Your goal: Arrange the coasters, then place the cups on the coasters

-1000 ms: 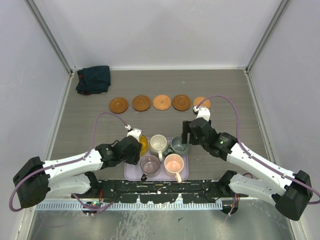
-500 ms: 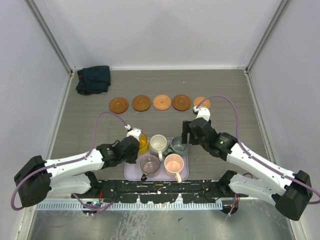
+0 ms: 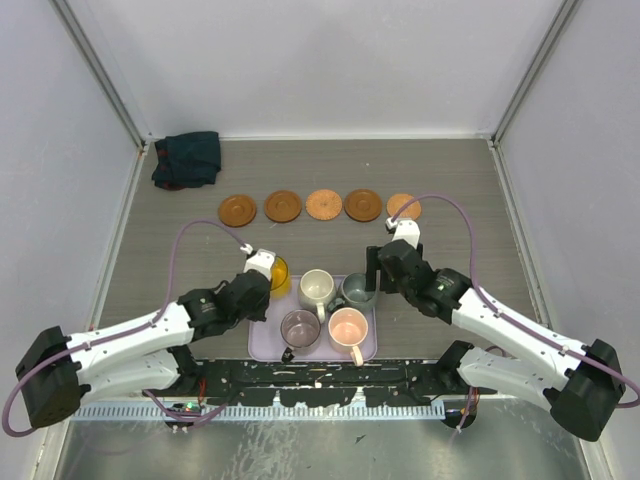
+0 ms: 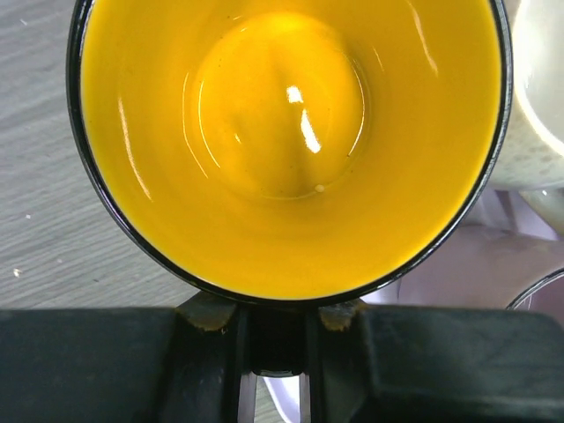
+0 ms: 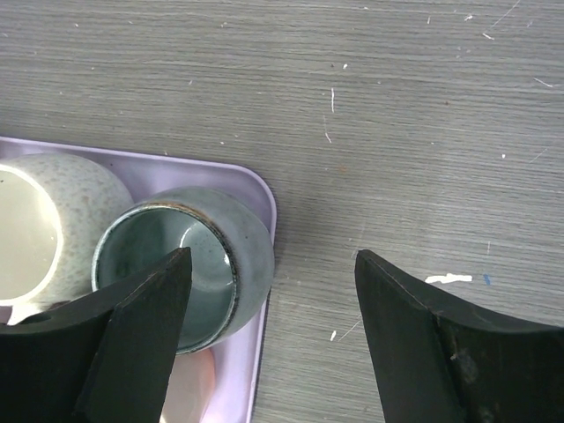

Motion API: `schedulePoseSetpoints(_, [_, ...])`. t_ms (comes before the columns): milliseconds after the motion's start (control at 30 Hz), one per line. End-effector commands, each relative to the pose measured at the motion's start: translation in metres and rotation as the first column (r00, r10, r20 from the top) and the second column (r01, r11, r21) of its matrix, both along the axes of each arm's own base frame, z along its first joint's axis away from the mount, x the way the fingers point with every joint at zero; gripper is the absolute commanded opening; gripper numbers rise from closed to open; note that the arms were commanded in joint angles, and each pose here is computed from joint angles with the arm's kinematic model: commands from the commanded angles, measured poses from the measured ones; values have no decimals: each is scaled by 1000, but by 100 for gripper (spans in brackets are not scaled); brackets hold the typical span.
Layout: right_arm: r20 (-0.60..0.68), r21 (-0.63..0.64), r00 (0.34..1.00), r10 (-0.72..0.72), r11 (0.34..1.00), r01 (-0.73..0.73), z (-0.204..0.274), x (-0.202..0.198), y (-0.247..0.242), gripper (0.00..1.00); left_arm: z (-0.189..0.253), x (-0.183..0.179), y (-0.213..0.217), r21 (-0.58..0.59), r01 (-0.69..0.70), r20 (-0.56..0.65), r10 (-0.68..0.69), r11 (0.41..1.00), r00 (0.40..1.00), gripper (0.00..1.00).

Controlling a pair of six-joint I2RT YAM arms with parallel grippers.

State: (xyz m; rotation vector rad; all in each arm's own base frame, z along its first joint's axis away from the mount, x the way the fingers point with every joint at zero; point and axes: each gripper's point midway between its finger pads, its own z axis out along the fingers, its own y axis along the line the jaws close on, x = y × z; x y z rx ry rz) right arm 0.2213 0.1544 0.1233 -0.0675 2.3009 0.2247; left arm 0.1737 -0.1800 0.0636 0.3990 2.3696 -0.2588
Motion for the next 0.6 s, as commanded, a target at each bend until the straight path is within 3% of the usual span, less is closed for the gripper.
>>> schedulePoseSetpoints(0, [72,26,997,-36,999,34,13,10,0,79,59,35,-14,-89,-41,197,58,995,979,0])
schedulePoseSetpoints(300, [164,26,979,-122,993,119,21,24,-13,79,95,81,-4,-5,-108,318,104,994,942,0])
schedulePoseSetpoints(567, [284,37,935,-212,977,210,39,43,-24,84,99,145,38,-72,-255,291,265,964,919,0])
